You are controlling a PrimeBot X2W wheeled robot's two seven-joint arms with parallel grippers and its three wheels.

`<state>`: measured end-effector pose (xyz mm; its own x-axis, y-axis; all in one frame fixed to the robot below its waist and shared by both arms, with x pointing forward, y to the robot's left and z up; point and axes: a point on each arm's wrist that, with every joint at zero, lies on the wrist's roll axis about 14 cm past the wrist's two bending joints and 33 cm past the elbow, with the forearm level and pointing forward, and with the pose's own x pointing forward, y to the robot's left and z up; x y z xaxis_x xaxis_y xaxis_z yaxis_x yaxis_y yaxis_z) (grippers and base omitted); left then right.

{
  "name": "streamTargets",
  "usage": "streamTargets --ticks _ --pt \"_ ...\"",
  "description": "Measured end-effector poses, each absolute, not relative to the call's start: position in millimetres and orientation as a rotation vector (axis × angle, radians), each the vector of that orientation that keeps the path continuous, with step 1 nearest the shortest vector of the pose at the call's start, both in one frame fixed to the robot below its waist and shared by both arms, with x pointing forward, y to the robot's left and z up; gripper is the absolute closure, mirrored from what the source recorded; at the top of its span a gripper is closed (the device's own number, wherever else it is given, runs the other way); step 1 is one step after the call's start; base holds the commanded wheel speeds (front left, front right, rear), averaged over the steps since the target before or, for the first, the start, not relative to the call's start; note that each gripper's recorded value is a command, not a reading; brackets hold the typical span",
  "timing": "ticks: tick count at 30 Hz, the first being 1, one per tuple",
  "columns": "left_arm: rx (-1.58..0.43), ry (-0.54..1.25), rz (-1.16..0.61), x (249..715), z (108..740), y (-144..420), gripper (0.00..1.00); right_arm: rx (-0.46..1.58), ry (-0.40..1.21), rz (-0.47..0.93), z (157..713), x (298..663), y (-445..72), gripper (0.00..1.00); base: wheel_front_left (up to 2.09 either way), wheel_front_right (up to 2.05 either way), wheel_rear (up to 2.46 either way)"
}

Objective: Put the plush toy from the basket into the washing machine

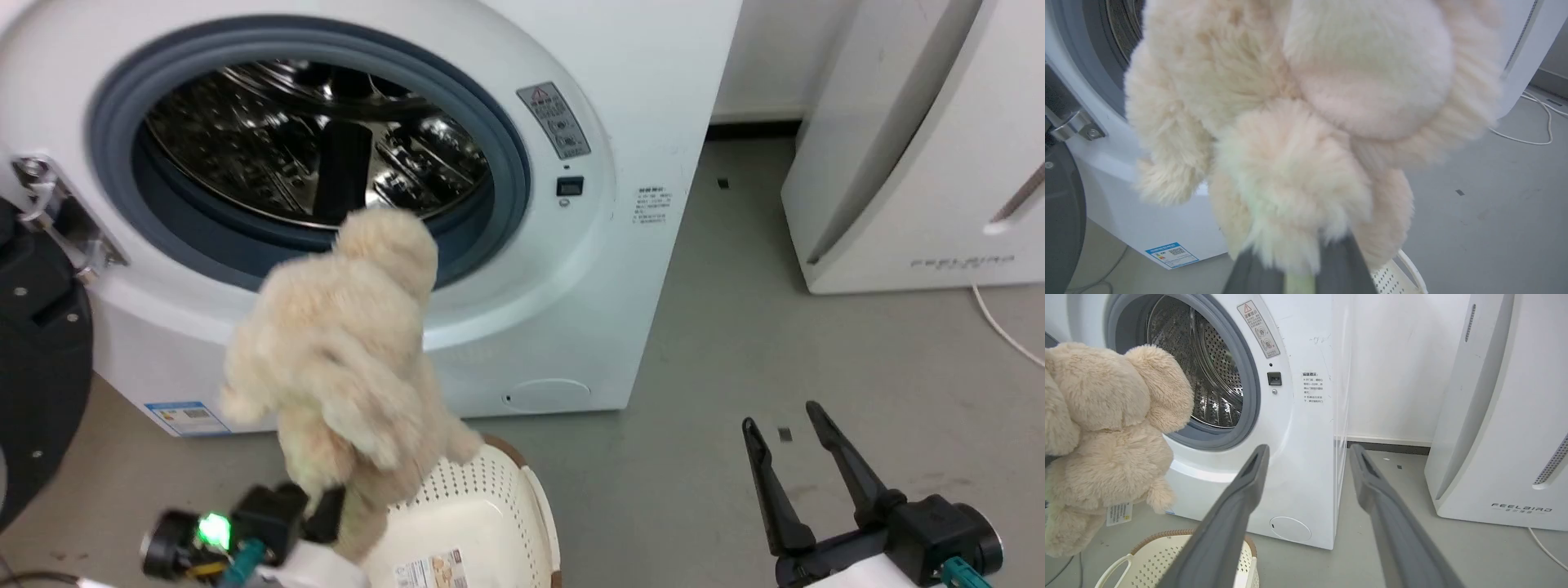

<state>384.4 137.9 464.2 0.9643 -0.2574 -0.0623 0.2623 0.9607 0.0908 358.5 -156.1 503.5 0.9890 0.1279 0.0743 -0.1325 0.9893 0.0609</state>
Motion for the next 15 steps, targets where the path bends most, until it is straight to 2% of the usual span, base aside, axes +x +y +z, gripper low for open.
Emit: streamTargets --ticks 10,15 --pt "0.188 -0.073 -0.313 480.1 505.1 147.0 1.0 0.052 -0.035 0.096 489.6 382.9 -168.1 0.0 0.0 0.0 0.0" --pt "0.251 -0.043 -0.343 537.3 507.6 146.6 1.0 0.05 -0.001 0.081 475.1 398.3 -173.4 0.0 0.0 0.0 0.0"
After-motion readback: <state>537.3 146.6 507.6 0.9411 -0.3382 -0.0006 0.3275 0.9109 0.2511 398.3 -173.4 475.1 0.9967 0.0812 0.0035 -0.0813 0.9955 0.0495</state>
